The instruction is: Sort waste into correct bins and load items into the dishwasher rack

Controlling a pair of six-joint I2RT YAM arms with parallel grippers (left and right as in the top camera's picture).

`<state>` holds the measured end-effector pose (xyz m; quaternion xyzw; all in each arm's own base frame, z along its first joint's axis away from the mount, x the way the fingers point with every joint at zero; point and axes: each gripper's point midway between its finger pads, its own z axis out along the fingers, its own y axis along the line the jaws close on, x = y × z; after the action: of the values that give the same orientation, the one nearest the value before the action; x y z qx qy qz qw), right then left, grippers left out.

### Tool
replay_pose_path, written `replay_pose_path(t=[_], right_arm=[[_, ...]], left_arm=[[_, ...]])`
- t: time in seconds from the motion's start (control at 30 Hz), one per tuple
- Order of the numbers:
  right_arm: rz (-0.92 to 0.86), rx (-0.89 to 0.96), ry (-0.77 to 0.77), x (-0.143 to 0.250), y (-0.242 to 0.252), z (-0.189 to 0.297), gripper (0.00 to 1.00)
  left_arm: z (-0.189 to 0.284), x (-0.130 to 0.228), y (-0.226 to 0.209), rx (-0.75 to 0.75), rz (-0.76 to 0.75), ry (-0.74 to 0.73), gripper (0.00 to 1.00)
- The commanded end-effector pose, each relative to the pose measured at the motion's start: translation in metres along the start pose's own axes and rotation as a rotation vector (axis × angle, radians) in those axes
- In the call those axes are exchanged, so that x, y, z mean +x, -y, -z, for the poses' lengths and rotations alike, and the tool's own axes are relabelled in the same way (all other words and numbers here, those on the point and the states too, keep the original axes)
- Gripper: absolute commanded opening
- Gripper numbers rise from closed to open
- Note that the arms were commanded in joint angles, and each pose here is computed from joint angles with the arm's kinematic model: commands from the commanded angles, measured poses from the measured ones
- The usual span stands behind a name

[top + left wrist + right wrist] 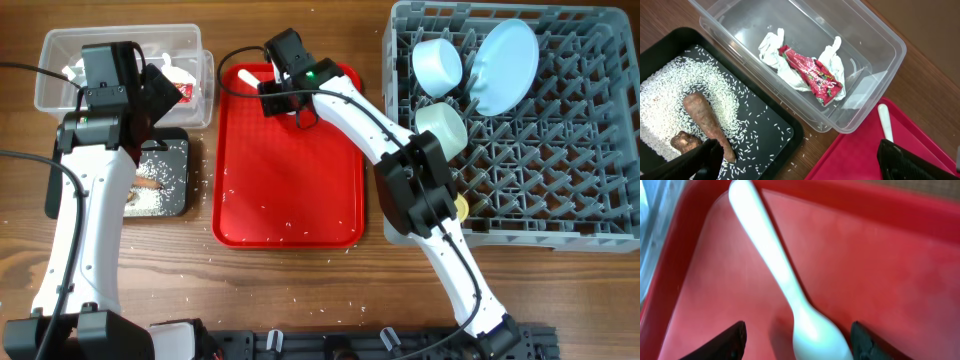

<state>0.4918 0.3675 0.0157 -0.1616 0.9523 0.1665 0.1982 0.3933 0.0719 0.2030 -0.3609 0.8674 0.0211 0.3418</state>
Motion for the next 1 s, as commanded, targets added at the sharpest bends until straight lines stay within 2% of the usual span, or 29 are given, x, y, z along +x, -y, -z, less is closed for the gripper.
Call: replay_pose_path(t=[0.0,0.23,0.27,0.43,0.63,0.8,0.97], right_arm=[[-0.033,-0.077,-0.080,0.017,-0.012,0.006,0.68],[-0.066,-0.042,-0.073,0.018,-0.007,0.002,0.64],[-0.078,-0.037,-0.091,0.023,-0.005,-0.001,0.58],[-0.143,-0.014,-0.158,0.045,0.002,-0.018,0.52],[-0.165,-0.009,-0.156,0.045,0.003,-0.018,0.32],[-0.164,-0.008,-0.155,0.044,0.003,-0.018,0.27],[-0.164,-0.008,-0.155,0.045,0.003,-0.019,0.10]], left_arm=[[0.010,-0.011,0.001,0.007,0.021,0.039,1.00],[0.010,-0.011,0.001,0.007,0.021,0.039,1.00],[0.010,-0.011,0.001,0.007,0.021,0.039,1.00],[0.010,-0.011,0.001,0.007,0.020,0.039,1.00],[0.010,-0.011,0.001,0.007,0.021,0.039,1.00],[0.010,-0.011,0.001,0.007,0.021,0.039,1.00],[0.010,-0.011,0.001,0.007,0.020,0.039,1.00]])
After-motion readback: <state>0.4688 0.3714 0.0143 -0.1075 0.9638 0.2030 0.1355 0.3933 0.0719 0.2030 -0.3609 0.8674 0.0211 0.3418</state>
